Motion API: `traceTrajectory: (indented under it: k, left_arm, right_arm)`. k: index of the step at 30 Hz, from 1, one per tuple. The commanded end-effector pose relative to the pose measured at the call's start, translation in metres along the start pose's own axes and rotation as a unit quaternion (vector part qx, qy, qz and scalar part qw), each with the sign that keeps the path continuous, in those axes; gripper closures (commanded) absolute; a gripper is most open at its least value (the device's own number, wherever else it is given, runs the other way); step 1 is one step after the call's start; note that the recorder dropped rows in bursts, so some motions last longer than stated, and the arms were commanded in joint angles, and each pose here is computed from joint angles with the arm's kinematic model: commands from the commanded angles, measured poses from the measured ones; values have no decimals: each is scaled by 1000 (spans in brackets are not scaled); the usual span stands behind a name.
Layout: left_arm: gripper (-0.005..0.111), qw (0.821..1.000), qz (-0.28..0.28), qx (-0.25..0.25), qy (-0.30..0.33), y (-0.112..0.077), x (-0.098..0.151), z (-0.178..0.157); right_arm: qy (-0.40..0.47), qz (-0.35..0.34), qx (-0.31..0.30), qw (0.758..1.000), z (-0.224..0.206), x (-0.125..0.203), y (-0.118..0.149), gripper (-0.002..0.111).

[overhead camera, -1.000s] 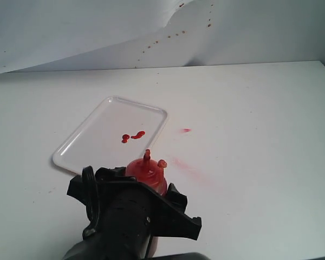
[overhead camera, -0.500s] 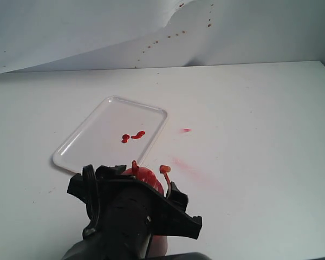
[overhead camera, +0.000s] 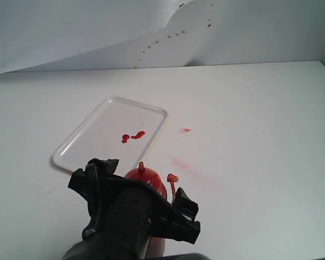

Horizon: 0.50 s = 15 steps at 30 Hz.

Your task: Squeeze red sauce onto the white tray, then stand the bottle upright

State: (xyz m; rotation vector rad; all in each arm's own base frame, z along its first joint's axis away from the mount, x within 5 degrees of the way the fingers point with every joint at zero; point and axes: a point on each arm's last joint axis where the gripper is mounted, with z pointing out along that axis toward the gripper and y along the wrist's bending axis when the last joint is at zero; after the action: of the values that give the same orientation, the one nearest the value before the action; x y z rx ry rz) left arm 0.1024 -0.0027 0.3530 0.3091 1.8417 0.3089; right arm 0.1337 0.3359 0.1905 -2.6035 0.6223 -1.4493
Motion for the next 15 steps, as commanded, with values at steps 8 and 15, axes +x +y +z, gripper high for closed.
traceTrajectory:
  k: [8,15]
  left_arm:
    - [31,1000,-8,6,-5,-1,0,-1]
    - [31,1000,-8,6,-5,-1,0,-1]
  right_arm:
    - [-6,48,24,999,-18,-7,-1,3]
    - [2,75,83,994,-39,-10,-6,3]
